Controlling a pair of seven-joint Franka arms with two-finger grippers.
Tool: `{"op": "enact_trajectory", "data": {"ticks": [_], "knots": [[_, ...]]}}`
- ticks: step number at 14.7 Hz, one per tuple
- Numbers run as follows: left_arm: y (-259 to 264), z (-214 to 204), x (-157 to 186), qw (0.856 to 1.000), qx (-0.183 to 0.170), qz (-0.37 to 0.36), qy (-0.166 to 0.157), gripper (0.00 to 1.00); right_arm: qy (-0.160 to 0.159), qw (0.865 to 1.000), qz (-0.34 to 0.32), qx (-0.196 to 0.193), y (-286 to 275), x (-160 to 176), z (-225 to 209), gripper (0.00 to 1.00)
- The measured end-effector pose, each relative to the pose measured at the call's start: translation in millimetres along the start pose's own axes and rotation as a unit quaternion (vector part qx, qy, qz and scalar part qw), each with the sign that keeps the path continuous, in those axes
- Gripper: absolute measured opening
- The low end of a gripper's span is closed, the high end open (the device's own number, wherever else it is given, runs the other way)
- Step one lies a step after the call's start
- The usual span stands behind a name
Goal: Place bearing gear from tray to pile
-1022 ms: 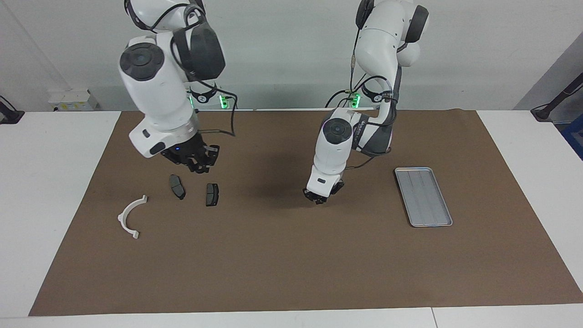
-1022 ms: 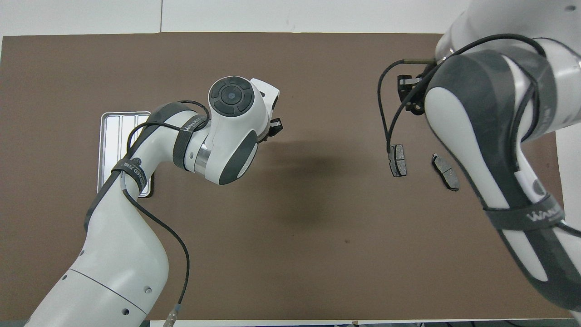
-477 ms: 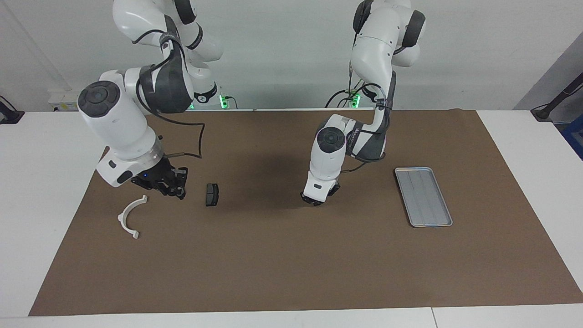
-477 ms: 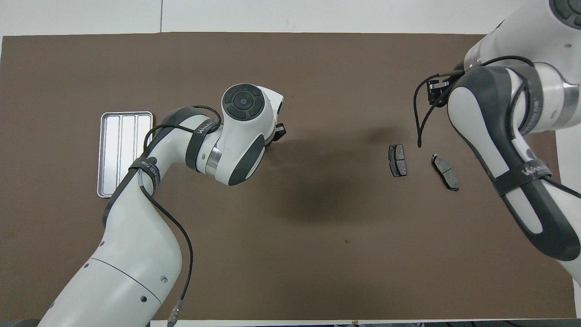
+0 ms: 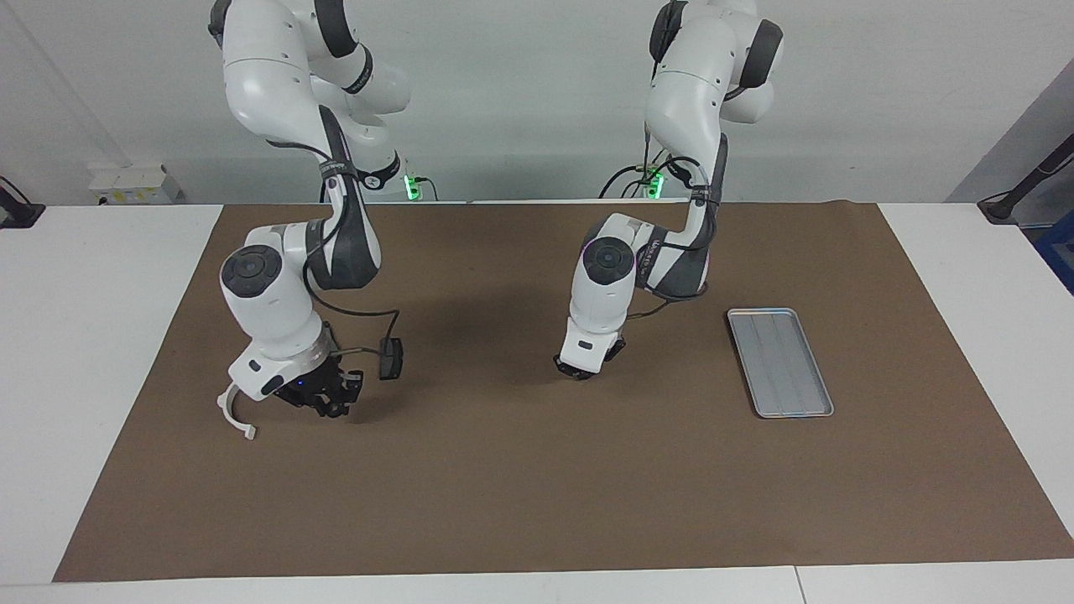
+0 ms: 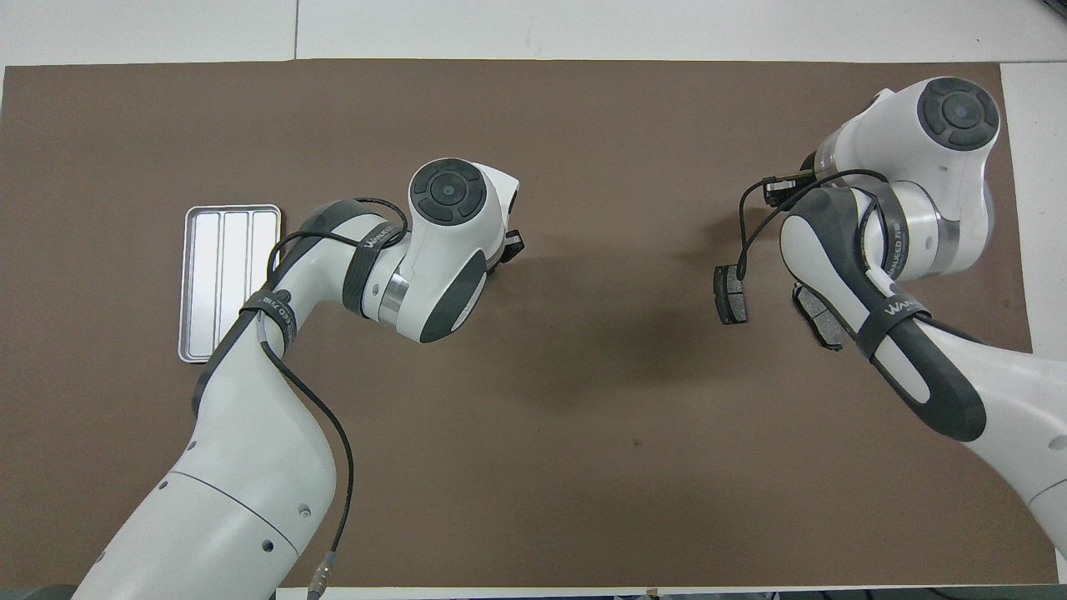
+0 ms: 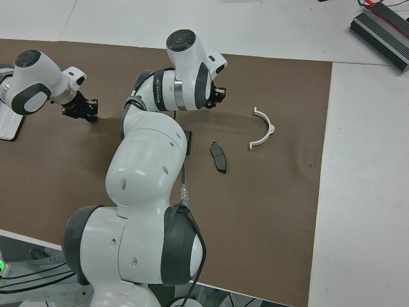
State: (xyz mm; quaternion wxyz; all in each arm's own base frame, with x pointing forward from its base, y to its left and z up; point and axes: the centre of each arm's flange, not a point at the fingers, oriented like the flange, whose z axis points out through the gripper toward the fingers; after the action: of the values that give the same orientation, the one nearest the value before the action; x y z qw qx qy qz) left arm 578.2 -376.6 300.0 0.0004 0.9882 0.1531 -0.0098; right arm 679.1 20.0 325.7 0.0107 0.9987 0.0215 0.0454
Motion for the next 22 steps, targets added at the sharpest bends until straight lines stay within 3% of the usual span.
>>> {"op": "enact_trajectory", "data": {"ticks": [1,5,7,11,12,15,18,22], "knots": [[0.1,0.1,0.1,1.0,-0.001,-0.002,0.001,0.3,0.0,1.0,0.003,0.0,6.6,0.2,10.4,0.35],[-0.5,4.9,-0.6,1.0,-0.01,-0.012,0.009,0.31,0.009,1.0,0.004,0.005,8.2,2.5,38.4,0.35],[-0.8,5.6,-0.7,1.0,-0.01,-0.013,0.01,0.46,0.011,1.0,0.003,0.005,7.5,2.9,38.6,0.35],[-10.7,-9.6,17.1,0.999,-0.008,-0.026,0.021,0.9,0.011,1.0,0.003,0.005,6.9,2.8,38.7,0.36],[-16.3,-20.4,24.4,0.999,-0.01,-0.033,0.024,0.99,0.009,1.0,0.003,0.005,6.0,2.5,39.0,0.41],[-49.1,-77.2,49.6,0.997,-0.017,-0.062,0.033,1.0,-0.017,1.0,0.002,0.003,-5.5,-0.9,31.1,0.7],[-118.8,-162.6,76.0,0.995,-0.02,-0.092,0.038,1.0,-0.047,0.998,0.026,-0.009,-40.1,-5.4,-27.8,0.99],[-225.1,-250.6,88.4,0.998,-0.01,-0.059,0.029,1.0,-0.067,0.99,0.118,-0.025,-136.9,-30.6,-121.5,1.0]]}}
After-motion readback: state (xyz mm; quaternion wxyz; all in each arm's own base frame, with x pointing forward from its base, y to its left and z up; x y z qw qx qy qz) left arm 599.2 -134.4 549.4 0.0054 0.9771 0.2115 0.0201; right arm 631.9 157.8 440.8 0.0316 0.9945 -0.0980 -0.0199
